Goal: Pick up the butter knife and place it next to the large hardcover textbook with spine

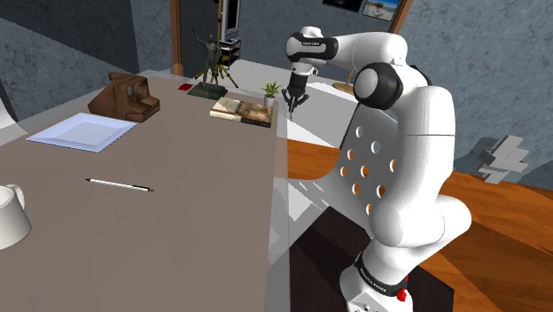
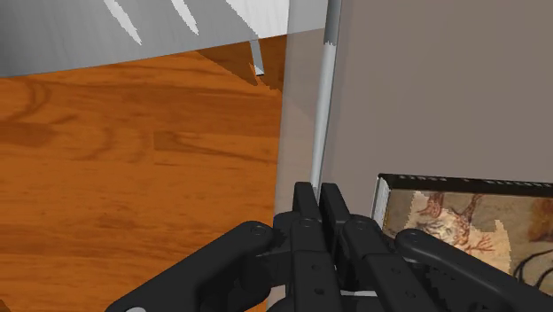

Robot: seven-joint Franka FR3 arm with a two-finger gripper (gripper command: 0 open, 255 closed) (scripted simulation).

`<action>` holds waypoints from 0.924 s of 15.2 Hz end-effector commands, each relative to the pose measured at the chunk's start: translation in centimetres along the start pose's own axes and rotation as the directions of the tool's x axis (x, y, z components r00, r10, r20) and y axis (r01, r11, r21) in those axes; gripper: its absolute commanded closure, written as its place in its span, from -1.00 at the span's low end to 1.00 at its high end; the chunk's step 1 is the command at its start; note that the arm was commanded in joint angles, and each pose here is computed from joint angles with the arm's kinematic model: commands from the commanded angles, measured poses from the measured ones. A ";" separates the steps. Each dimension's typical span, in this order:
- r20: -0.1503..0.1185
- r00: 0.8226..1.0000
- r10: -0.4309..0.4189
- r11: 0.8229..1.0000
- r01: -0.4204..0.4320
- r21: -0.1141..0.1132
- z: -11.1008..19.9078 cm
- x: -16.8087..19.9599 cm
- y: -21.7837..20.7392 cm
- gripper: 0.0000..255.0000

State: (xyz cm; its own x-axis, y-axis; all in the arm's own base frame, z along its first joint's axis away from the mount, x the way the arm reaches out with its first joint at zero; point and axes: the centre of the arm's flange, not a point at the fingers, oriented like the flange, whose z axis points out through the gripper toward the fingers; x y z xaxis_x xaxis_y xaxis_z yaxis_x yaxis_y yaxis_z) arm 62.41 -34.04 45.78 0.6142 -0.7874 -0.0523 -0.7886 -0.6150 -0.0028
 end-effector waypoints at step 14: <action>0.000 1.000 -0.001 1.000 0.001 0.000 7.7 1.0 0.2 1.00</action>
State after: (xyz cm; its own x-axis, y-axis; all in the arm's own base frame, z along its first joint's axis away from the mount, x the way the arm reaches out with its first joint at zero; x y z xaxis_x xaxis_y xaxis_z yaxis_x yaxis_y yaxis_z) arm 62.65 -34.61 38.60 0.6151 -0.7867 -0.0525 -0.7879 -0.6158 -0.0028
